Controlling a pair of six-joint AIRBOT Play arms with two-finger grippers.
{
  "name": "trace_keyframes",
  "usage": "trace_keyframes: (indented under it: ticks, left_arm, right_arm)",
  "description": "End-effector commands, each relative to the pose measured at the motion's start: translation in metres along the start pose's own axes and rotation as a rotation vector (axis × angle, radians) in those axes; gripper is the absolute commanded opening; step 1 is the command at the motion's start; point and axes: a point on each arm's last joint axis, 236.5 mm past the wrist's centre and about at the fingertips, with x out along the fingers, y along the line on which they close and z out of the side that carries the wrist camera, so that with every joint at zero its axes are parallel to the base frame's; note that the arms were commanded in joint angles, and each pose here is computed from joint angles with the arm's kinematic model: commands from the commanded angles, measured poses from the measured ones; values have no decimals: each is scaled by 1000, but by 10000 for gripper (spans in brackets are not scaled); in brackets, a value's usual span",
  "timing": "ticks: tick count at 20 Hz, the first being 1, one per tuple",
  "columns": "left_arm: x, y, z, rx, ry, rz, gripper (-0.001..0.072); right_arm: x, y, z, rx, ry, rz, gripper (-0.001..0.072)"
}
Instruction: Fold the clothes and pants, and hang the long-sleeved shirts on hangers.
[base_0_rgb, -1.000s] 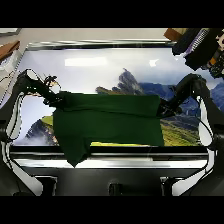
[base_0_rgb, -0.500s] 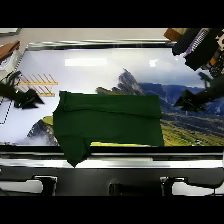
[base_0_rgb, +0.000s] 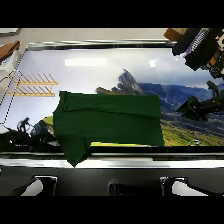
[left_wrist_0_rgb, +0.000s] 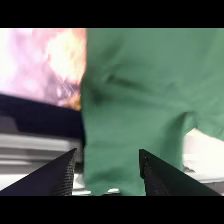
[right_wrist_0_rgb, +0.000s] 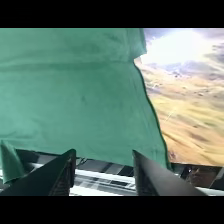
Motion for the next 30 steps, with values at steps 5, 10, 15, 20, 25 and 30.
trace_keyframes:
  ticks: [5,10,15,20,25,30]
  left_arm:
    - [42,15,-32,-38,32,-16,460]
    - [55,-3,-24,1,-20,-35,460]
    - [60,-6,-25,23,-19,-21,82]
    - [60,-6,-27,24,-11,-22,20]
    - [60,-6,-27,24,-9,-22,20]
    - [60,-6,-27,23,-7,-22,20]
  right_arm:
    - [-16,14,-9,-24,-34,9,417]
    - [-22,18,-11,-37,-56,6,416]
    - [-23,19,-12,-40,-55,6,415]
    - [2,-5,-28,12,28,-25,416]
    - [69,-44,-86,113,247,4,542]
    - [93,-81,-117,129,303,-87,539]
